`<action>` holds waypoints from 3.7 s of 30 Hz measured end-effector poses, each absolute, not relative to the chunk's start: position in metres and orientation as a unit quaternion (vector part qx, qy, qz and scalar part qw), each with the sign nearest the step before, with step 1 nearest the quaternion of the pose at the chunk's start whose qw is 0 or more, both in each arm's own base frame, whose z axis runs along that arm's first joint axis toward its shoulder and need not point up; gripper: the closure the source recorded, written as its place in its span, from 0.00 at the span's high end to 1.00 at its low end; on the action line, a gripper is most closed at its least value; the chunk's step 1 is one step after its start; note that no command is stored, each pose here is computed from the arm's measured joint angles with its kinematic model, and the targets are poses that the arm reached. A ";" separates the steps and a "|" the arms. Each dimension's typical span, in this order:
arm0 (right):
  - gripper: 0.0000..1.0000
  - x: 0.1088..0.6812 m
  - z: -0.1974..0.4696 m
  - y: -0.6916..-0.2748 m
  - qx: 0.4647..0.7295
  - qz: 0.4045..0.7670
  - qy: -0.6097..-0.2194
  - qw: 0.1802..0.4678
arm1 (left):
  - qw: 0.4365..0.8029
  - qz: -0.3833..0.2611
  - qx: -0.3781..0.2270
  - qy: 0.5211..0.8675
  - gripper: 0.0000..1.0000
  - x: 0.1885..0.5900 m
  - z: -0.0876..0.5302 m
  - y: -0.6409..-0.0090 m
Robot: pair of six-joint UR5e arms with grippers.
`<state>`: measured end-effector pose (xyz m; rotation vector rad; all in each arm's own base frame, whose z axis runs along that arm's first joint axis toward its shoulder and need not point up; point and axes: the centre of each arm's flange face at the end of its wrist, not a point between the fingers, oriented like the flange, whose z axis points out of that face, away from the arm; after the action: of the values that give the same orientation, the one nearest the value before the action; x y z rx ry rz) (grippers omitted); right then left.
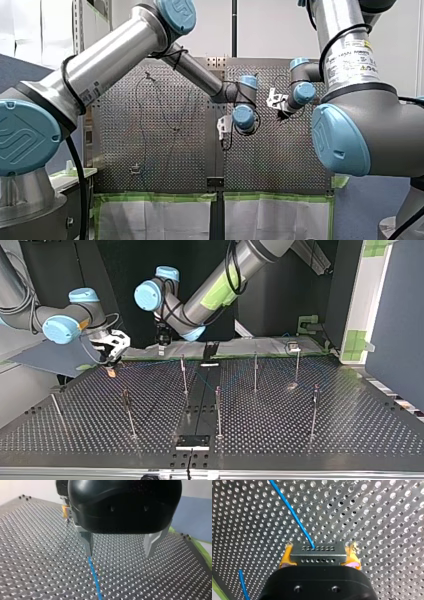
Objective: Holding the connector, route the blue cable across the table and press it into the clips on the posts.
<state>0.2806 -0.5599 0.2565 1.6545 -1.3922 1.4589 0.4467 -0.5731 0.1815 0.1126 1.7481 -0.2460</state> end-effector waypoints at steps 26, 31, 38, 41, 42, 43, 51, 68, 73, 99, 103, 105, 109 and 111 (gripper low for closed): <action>0.00 0.285 0.255 -0.561 0.615 0.547 -0.504 0.262 | 0.670 -0.120 -0.005 0.732 1.00 0.510 0.190 -0.591; 0.00 0.285 0.255 -0.561 0.615 0.548 -0.503 0.261 | 0.659 -0.115 0.006 0.744 1.00 0.514 0.173 -0.596; 0.00 0.283 0.255 -0.562 0.614 0.549 -0.503 0.261 | 0.647 -0.103 0.008 0.755 1.00 0.518 0.160 -0.600; 0.00 0.283 0.255 -0.562 0.614 0.549 -0.503 0.261 | 0.645 -0.101 0.010 0.757 1.00 0.516 0.160 -0.601; 0.00 0.283 0.255 -0.562 0.614 0.549 -0.503 0.261 | 0.645 -0.100 0.011 0.758 1.00 0.516 0.159 -0.601; 0.00 0.283 0.255 -0.562 0.614 0.549 -0.503 0.261 | 0.644 -0.099 0.012 0.758 1.00 0.515 0.159 -0.602; 0.00 0.283 0.256 -0.562 0.614 0.549 -0.503 0.262 | 0.650 -0.082 0.013 0.755 0.63 0.511 0.162 -0.604; 0.00 0.284 0.259 -0.562 0.615 0.550 -0.499 0.263 | 0.662 -0.087 0.006 0.744 0.00 0.513 0.175 -0.611; 0.00 0.284 0.275 -0.567 0.612 0.556 -0.494 0.269 | 0.662 -0.082 0.005 0.745 0.00 0.510 0.182 -0.613; 0.00 0.272 0.363 -0.557 0.588 0.598 -0.463 0.288 | 0.698 -0.085 -0.033 0.710 0.00 0.466 0.309 -0.619; 0.00 0.272 0.372 -0.554 0.586 0.602 -0.458 0.289 | 0.699 -0.089 -0.036 0.708 0.00 0.458 0.319 -0.620; 0.00 0.273 0.378 -0.553 0.586 0.605 -0.456 0.288 | 0.700 -0.088 -0.040 0.708 0.00 0.454 0.324 -0.620; 0.00 0.273 0.389 -0.550 0.585 0.609 -0.452 0.287 | 0.701 -0.086 -0.048 0.706 0.00 0.449 0.335 -0.618; 0.00 0.273 0.392 -0.549 0.585 0.610 -0.451 0.287 | 0.702 -0.085 -0.051 0.705 0.00 0.445 0.341 -0.616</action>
<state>0.2733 -0.5491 0.3916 1.5630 -1.2050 1.6303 0.4455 -0.6164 0.3414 -0.1145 1.5690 -0.1899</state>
